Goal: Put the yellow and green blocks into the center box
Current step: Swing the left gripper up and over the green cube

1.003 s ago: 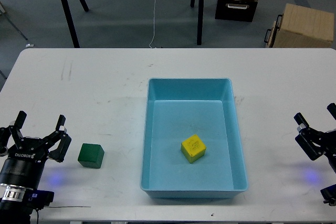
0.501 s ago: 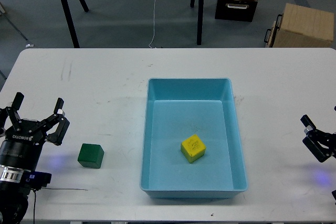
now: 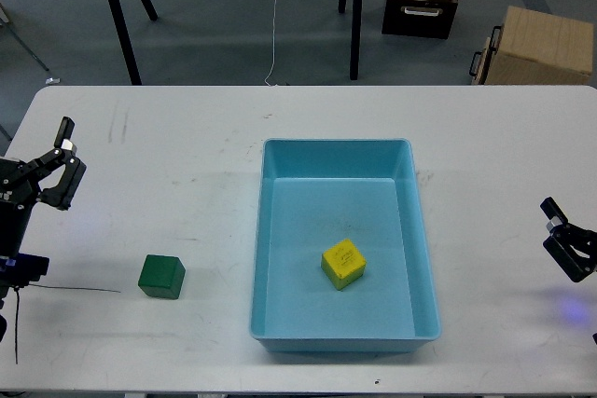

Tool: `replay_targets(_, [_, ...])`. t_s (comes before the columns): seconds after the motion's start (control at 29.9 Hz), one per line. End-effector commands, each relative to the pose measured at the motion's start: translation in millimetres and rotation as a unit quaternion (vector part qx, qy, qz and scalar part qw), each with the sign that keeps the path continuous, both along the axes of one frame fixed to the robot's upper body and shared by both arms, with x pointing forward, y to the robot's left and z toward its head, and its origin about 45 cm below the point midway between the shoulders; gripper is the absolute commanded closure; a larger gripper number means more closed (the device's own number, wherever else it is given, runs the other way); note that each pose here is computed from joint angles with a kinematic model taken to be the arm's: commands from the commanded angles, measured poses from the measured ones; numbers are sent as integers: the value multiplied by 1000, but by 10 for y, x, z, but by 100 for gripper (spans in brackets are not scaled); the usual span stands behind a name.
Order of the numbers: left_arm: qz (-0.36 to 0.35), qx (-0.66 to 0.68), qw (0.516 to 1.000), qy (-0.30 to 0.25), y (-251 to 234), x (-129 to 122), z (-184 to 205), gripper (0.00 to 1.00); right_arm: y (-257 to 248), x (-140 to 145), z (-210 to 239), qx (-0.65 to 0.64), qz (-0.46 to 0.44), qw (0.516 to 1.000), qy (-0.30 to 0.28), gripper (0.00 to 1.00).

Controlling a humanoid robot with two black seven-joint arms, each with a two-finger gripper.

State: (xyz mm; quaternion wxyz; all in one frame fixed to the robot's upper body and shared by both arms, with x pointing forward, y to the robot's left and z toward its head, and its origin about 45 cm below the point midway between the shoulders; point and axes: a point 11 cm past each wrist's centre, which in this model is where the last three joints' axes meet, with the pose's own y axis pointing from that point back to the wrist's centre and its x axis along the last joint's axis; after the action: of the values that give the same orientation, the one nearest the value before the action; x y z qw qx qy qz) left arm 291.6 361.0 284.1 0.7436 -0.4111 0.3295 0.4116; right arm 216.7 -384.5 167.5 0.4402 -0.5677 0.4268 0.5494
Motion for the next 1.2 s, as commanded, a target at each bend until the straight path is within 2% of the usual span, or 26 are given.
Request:
replay_targets(0.0, [-18, 90, 996, -7, 116, 74, 244, 0, 0, 9, 14, 0, 0, 1000, -3, 0])
replay_targets(0.27, [-148, 281, 948, -4, -341, 367, 518, 0, 52, 50, 23, 8, 1, 1000, -9, 0])
replay_targets(0.5, [-255, 433, 864, -13, -918, 592, 515, 0, 47, 51, 26, 8, 0, 1000, -10, 0])
replay_targets(0.64, [-311, 512, 800, 2, -1145, 656, 406, 0, 46, 46, 22, 8, 0, 1000, -9, 0])
replay_targets(0.74, [-355, 582, 731, 13, -1268, 619, 269, 0, 54, 45, 17, 9, 1, 1000, -9, 0])
replay_targets(0.97, [-398, 753, 525, -6, -1300, 609, 125, 0, 71, 42, 6, 11, 1, 1000, -8, 0])
replay_targets(1.17, [-443, 827, 345, -9, -1164, 431, -66, 0, 67, 43, 9, 11, 1, 1000, -8, 0])
